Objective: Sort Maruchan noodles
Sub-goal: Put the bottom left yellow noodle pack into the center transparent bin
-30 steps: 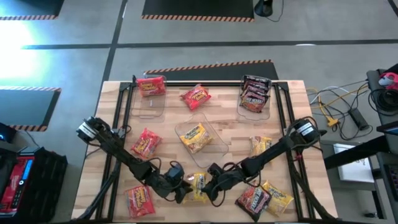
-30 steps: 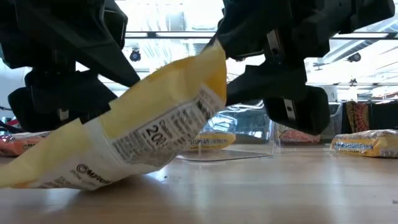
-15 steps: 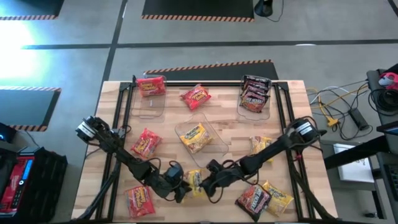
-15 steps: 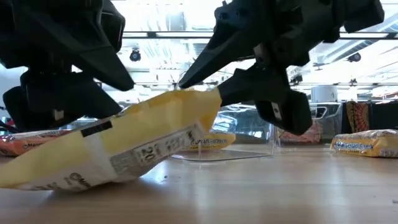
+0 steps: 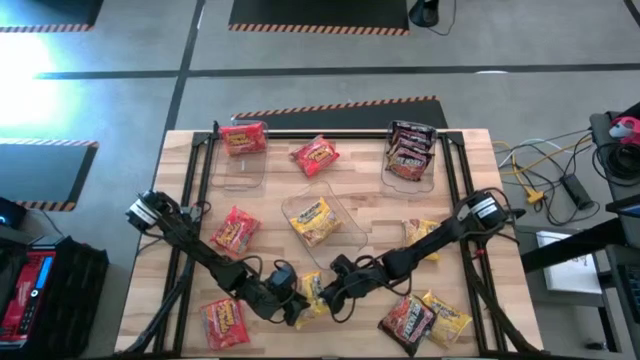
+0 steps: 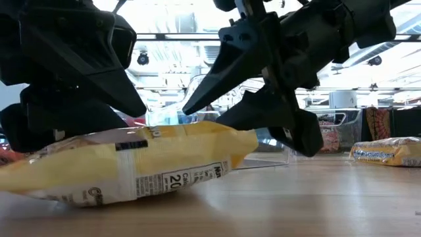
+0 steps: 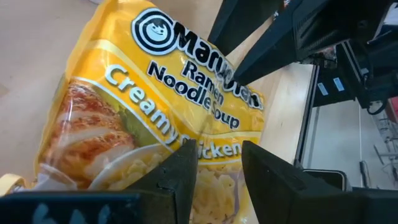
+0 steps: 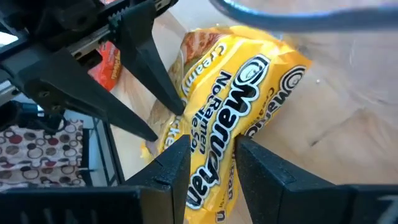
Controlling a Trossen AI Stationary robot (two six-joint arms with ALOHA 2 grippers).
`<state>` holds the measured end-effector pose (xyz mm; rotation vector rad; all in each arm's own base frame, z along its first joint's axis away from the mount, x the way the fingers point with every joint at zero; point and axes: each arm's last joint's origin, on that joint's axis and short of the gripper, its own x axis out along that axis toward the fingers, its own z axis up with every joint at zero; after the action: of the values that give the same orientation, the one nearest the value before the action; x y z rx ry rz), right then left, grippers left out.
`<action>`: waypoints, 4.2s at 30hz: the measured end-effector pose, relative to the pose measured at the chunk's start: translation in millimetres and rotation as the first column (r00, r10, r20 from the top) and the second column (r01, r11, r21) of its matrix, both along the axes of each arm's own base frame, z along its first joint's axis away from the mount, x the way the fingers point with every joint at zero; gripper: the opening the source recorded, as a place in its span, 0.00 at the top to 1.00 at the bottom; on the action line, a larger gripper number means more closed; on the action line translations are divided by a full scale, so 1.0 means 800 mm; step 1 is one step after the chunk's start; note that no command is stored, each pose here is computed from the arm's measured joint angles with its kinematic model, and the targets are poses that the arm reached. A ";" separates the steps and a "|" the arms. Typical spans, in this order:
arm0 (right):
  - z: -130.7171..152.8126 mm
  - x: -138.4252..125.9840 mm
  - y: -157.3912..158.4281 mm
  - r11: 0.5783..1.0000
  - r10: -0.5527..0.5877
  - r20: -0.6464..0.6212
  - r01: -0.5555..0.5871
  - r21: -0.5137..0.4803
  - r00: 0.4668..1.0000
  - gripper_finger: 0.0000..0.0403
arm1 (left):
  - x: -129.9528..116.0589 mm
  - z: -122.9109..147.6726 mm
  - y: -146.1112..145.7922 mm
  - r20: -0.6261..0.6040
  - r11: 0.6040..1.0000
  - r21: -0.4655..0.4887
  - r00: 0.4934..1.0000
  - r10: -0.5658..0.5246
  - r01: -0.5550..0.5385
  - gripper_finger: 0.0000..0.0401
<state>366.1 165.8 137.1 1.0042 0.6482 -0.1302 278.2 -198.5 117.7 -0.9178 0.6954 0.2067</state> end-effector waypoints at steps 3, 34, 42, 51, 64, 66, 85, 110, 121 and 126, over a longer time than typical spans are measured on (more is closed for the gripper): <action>0.000 -0.003 0.000 1.000 0.023 -0.038 -0.023 0.011 0.999 0.71 | 0.000 -0.005 0.000 -0.012 1.000 0.007 1.000 -0.001 0.001 0.73; -0.002 -0.007 -0.003 0.999 0.039 -0.089 -0.039 0.005 0.995 0.56 | -0.029 0.019 -0.009 -0.024 0.993 0.116 1.000 -0.006 0.009 0.73; -0.002 -0.006 -0.004 0.999 0.031 -0.091 -0.029 0.017 0.995 0.56 | -0.026 0.003 -0.013 -0.053 0.996 0.092 0.999 0.007 -0.002 0.73; -0.001 -0.005 -0.003 0.998 0.023 -0.083 -0.019 0.056 0.996 0.56 | -0.025 -0.009 -0.015 -0.083 0.997 0.078 0.997 0.005 0.001 0.73; -0.006 0.008 -0.002 0.997 -0.013 0.032 0.010 0.074 0.999 0.56 | -0.020 -0.010 -0.007 -0.085 0.996 0.088 0.996 0.022 -0.014 0.73; -0.007 0.011 -0.002 0.997 -0.029 0.060 0.025 0.072 0.998 0.56 | -0.020 -0.010 -0.007 -0.085 0.996 0.088 0.996 0.022 -0.015 0.73; -0.008 0.012 -0.004 0.999 -0.043 0.078 0.041 0.024 0.996 0.69 | -0.017 -0.009 -0.007 -0.069 0.998 0.059 0.997 0.037 -0.033 0.73; 0.013 -0.003 -0.009 0.996 0.088 -0.027 -0.088 -0.001 0.996 0.74 | -0.015 0.029 -0.007 0.044 1.000 0.008 0.999 0.011 -0.011 0.62; 0.035 -0.010 -0.015 0.992 0.118 -0.031 -0.119 -0.043 0.993 0.74 | -0.016 0.041 -0.002 0.095 0.995 0.087 0.995 0.042 -0.050 0.62; 0.035 -0.010 -0.015 0.992 0.121 -0.026 -0.122 -0.042 0.992 0.74 | -0.016 0.044 0.000 0.110 0.992 0.106 0.992 0.057 -0.068 0.62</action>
<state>358.0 154.2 165.4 0.9204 0.7234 -0.0487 265.7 -198.2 153.2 -0.8401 0.5511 0.2471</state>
